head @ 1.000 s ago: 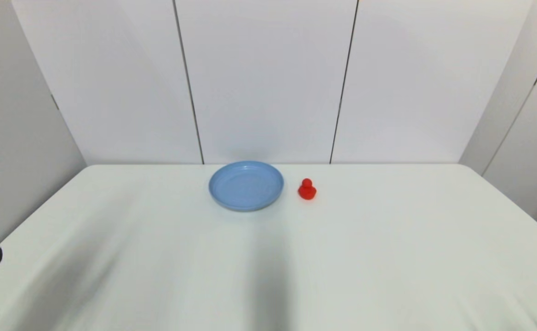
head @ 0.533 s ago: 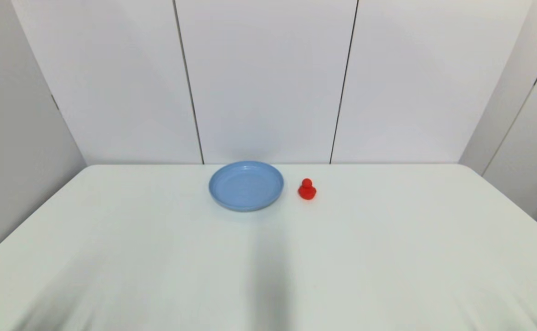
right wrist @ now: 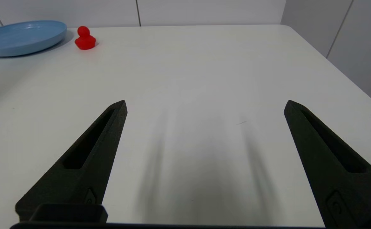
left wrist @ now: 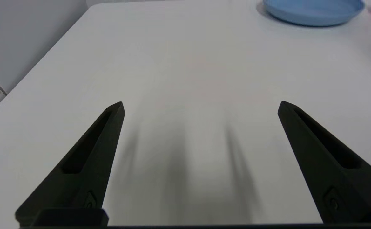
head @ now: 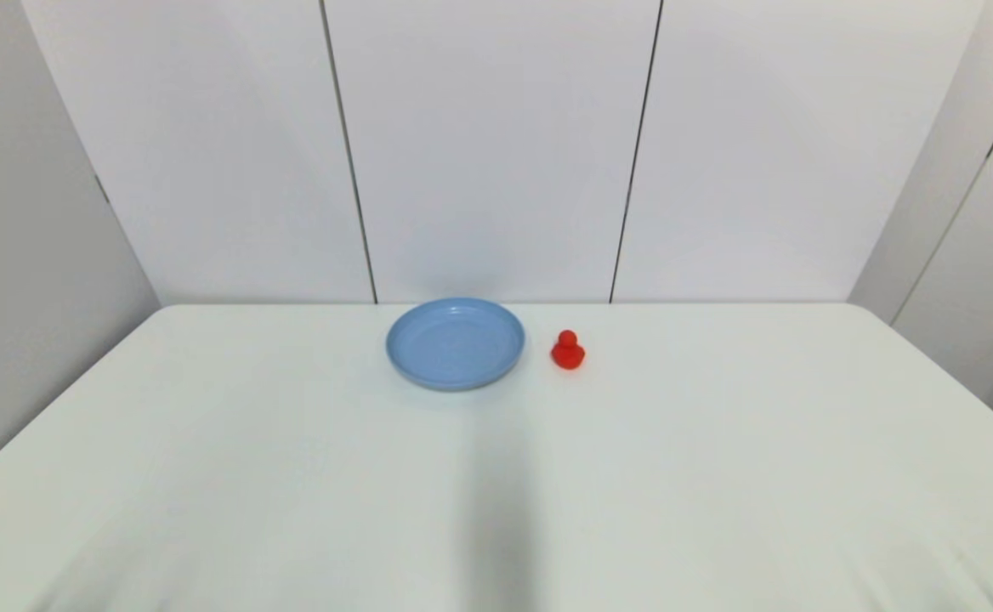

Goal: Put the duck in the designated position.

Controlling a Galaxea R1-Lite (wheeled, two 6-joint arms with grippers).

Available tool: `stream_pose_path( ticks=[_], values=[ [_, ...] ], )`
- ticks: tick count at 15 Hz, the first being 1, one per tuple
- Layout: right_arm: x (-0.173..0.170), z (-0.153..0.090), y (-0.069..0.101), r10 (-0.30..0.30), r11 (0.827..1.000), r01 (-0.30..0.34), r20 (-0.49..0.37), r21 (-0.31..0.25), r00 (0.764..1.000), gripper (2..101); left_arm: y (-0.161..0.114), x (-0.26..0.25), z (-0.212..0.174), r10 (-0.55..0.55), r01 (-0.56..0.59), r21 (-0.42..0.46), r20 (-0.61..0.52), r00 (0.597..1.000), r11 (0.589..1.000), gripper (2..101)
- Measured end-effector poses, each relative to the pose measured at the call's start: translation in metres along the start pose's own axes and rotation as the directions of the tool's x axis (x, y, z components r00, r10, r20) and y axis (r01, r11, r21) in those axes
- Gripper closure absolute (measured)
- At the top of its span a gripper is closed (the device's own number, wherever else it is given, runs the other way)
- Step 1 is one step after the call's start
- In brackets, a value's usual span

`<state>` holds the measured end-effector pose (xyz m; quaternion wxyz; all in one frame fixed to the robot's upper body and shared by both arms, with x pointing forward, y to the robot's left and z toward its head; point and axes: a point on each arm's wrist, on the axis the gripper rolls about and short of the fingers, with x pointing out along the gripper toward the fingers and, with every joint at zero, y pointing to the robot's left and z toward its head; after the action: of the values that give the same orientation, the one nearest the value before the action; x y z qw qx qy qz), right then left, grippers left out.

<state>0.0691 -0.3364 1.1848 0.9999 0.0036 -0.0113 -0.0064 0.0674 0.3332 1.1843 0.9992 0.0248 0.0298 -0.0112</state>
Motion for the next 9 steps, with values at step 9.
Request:
stream_pose_path(
  ticks=[9],
  values=[
    [0.0000, 0.0000, 0.0000, 0.000, 1.000, 0.000, 0.000, 0.000, 1.000, 4.3, -0.0001, -0.0011, -0.0010, 0.003, -0.003, -0.007, 0.018, 1.000, 1.000, 5.4]
  ],
)
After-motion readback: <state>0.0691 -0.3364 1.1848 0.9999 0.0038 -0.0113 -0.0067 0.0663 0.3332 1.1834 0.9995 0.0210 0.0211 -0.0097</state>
